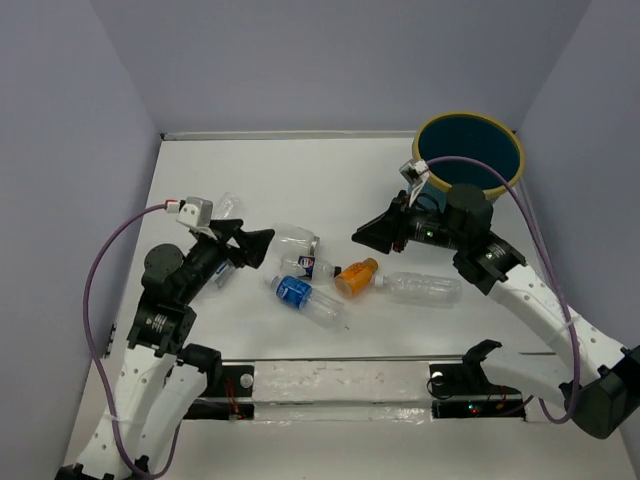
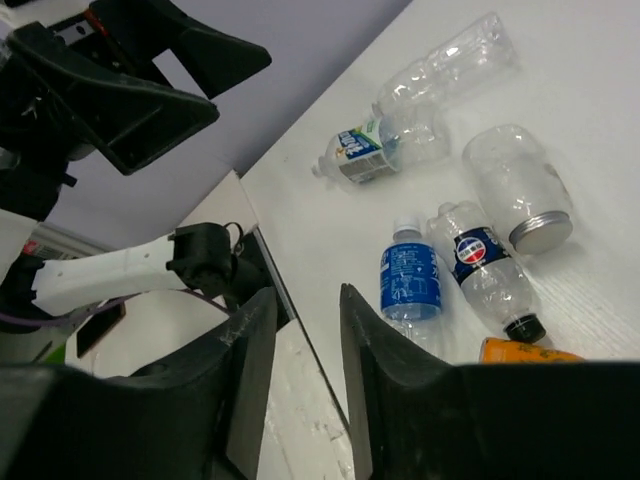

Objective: Put the plastic bottles in the bin

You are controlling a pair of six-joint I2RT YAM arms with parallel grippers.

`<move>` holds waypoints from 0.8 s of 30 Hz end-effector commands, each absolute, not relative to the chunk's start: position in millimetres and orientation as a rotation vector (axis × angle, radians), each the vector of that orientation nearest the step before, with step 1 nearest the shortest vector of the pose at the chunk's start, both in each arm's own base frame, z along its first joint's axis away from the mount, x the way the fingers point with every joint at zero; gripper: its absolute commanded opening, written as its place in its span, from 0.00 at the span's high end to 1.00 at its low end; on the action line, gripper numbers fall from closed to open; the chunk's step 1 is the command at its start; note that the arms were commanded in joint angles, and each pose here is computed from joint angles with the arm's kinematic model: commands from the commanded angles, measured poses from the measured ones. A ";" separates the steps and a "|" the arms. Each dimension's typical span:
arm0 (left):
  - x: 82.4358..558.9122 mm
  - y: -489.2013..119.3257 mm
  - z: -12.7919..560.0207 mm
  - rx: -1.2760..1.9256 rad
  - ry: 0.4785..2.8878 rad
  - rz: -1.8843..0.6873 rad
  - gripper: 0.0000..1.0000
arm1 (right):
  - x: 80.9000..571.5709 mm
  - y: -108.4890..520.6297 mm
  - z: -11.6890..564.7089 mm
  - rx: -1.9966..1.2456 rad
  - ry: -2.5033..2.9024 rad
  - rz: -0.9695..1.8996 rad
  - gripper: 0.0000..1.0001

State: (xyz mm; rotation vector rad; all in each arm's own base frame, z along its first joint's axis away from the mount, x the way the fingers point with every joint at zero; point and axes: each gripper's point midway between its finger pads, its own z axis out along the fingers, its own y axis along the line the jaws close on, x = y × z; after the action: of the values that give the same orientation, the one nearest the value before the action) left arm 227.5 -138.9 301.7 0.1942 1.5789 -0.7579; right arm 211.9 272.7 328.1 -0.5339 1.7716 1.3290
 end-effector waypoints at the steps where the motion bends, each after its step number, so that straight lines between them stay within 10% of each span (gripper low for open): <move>1: 255.7 -117.5 290.2 0.053 1.697 -0.607 0.01 | 226.7 279.9 326.2 -0.579 1.674 1.229 0.51; 7: 295.5 -59.1 277.3 -0.230 1.826 -0.232 0.01 | 221.8 284.8 299.9 -0.609 1.687 1.237 0.31; 24: 371.9 -15.7 141.3 -0.234 2.286 0.121 0.01 | 204.0 282.6 293.5 -0.630 1.580 1.309 0.30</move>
State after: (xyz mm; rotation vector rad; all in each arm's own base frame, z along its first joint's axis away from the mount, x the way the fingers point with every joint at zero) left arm 346.3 -14.4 124.7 -0.2820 2.3150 0.1361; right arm 210.8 280.0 271.7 -0.5972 1.6927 1.2814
